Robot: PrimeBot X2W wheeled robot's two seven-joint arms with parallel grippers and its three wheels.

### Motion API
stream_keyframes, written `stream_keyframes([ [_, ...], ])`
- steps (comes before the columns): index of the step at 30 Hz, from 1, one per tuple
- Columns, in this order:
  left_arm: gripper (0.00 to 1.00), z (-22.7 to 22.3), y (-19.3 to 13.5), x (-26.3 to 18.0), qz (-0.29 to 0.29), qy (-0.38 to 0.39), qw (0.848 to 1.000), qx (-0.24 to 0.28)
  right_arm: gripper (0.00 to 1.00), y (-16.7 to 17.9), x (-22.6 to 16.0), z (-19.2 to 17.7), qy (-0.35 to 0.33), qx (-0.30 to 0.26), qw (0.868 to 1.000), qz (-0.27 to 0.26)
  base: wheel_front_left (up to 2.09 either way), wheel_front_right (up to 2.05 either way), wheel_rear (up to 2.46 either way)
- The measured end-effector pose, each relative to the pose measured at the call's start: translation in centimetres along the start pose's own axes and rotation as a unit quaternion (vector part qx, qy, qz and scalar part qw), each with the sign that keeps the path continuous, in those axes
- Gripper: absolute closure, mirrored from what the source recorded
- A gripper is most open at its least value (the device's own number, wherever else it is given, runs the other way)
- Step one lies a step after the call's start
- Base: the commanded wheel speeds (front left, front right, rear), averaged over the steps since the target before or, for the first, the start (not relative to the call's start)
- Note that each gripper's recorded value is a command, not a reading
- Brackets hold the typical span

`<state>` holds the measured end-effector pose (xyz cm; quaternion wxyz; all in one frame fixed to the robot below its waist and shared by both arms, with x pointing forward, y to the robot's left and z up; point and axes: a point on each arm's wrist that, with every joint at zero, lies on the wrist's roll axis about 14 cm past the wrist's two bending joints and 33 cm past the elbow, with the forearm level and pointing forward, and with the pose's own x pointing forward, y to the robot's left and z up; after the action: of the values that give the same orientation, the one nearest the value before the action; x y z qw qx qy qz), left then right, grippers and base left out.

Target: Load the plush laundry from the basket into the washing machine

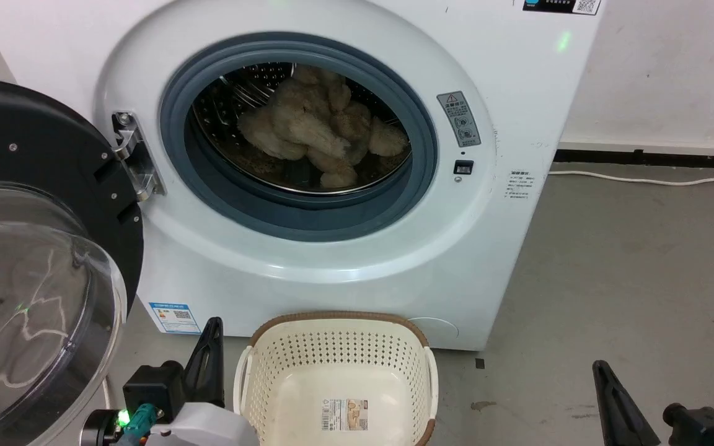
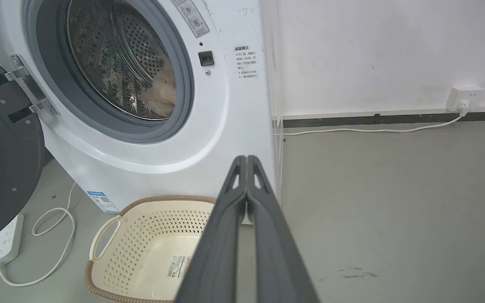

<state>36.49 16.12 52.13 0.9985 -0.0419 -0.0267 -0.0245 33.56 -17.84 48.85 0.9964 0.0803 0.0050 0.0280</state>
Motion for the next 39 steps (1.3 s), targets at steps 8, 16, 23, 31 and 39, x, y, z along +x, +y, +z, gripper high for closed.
stream_keyframes([
  [8, 1.0, 0.1, -0.1, 0.1, -0.001, 0.001, 1.0, 0.004, 1.0, 0.1, 0.1, 0.0, 0.005, -0.006, 1.0, 0.003, 0.0, 0.0, 0.0],
  [16, 1.0, 0.1, 0.1, 0.1, 0.003, 0.005, 1.0, 0.009, 1.0, 0.3, 0.5, 0.3, 0.004, -0.015, 1.0, 0.006, 0.0, 0.0, 0.0],
  [23, 1.0, 0.1, 0.2, 0.2, 0.003, 0.006, 1.0, 0.011, 1.0, 0.5, 0.7, 0.5, 0.006, -0.02, 1.0, 0.009, 0.0, 0.0, 0.0],
  [31, 1.0, 0.3, 0.3, 0.3, 0.003, 0.006, 1.0, 0.017, 1.0, 0.7, 1.1, 0.9, 0.003, -0.029, 0.999, 0.013, 0.0, 0.0, 0.0],
  [39, 1.0, 0.3, 0.5, 0.3, 0.005, 0.008, 1.0, 0.023, 1.0, 0.8, 1.3, 1.0, 0.007, -0.036, 0.999, 0.016, 0.0, 0.0, 0.0],
])
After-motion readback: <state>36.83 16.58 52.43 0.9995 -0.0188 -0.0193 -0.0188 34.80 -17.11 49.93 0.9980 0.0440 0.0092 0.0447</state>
